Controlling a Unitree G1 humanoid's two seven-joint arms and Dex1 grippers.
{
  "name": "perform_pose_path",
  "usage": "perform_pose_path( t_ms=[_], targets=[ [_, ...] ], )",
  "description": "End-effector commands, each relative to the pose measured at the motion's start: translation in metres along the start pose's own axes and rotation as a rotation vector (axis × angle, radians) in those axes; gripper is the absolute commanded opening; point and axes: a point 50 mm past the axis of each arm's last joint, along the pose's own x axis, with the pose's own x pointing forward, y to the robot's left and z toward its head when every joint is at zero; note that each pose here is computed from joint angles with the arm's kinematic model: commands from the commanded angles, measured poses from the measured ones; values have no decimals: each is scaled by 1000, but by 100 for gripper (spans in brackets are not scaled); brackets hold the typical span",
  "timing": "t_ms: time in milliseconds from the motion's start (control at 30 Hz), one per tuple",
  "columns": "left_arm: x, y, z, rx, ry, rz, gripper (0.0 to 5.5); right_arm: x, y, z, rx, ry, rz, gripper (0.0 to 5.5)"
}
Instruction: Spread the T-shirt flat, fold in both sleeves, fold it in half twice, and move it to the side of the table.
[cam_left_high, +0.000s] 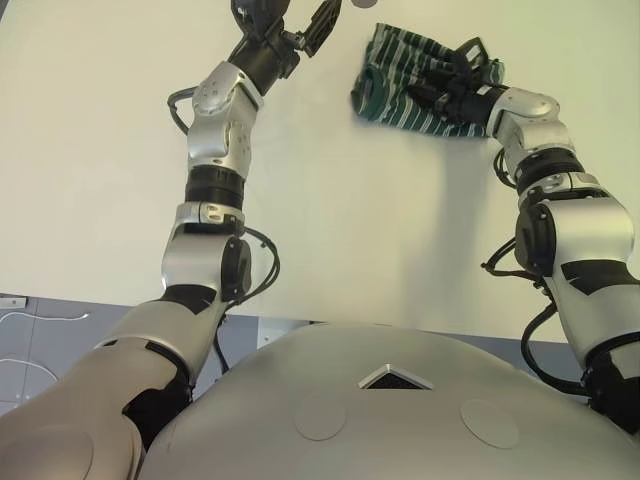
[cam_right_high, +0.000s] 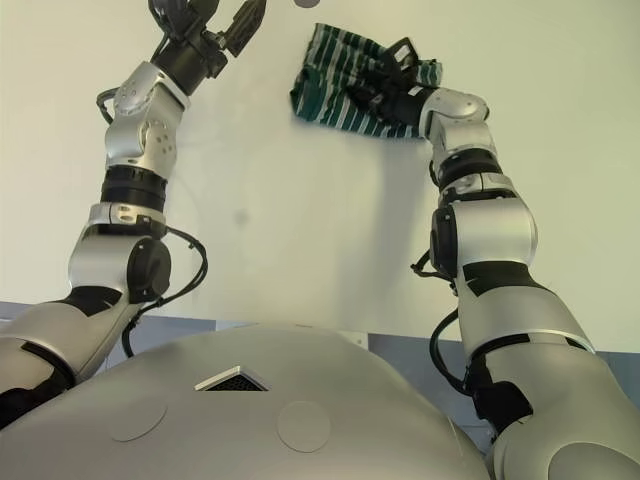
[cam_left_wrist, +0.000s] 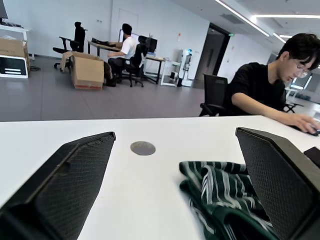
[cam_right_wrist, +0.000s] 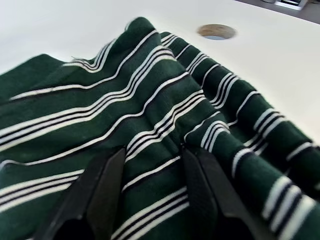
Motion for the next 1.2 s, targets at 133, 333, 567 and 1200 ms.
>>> perform_pose_path(
  t_ms=[133,333,567,1200],
  targets=[
    [-32,-1,-10,-15,10,118,537,-111,-60,-125,652,26,-1015,205],
    [-28,2,0,96,-6,183,537,-74,-68,-26,288,-338,-985,205],
    [-36,26,12,186,-39,351,537,-28,-17,34,-116,-537,-646,205],
    [-44,51,15,397,-12,503,537,-10,16,18,-158,-496,-556,205]
  ],
)
